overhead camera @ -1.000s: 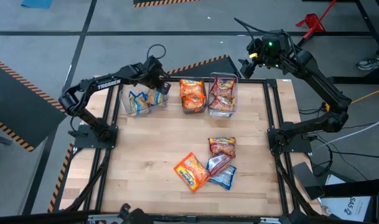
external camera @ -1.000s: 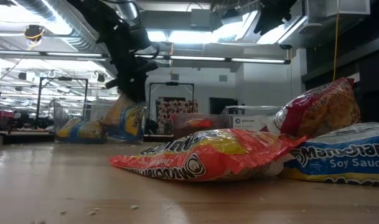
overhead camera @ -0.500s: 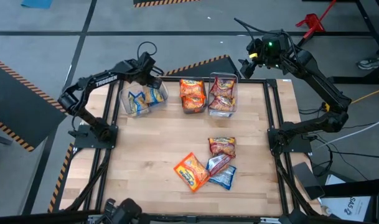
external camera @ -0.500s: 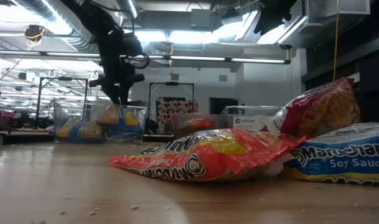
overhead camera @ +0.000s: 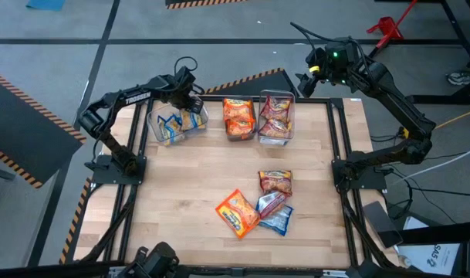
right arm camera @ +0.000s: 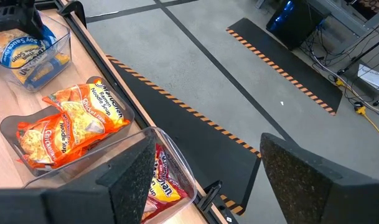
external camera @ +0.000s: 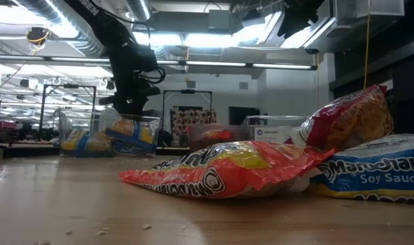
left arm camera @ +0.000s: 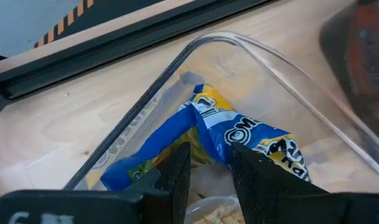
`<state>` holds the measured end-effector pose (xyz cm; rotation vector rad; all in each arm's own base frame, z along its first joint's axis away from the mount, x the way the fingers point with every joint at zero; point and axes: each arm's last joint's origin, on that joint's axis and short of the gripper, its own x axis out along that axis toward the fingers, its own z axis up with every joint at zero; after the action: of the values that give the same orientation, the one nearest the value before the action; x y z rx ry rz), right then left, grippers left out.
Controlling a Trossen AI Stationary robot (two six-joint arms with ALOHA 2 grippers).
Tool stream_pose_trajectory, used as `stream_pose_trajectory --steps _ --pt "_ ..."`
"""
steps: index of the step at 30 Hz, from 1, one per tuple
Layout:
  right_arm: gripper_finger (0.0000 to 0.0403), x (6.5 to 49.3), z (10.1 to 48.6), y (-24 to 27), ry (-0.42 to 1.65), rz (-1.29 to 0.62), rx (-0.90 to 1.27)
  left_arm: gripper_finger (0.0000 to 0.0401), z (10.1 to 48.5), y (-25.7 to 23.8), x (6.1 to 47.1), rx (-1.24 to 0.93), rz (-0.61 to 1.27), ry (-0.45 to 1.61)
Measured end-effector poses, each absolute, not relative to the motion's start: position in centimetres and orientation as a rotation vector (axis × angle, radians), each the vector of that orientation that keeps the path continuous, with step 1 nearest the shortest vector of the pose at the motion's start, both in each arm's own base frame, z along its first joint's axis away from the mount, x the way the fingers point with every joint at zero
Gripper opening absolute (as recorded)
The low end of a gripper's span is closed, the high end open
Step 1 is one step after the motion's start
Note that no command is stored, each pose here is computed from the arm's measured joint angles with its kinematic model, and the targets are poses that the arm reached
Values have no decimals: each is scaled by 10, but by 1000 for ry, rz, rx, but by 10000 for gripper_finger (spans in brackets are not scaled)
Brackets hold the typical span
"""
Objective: Sort Maruchan noodles
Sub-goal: Put the blue noodle pack into the left transparent bin
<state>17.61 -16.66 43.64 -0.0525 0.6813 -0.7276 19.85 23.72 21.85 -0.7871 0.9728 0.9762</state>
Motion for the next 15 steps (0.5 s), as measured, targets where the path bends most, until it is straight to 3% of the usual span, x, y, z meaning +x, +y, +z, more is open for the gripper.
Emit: stream_pose_trajectory --steps 9,15 --pt "278 176 436 -167 682 -728 -52 108 276 234 194 -716 1027 828" --pt "278 176 436 -166 684 -726 -50 104 280 222 193 -717 885 887"
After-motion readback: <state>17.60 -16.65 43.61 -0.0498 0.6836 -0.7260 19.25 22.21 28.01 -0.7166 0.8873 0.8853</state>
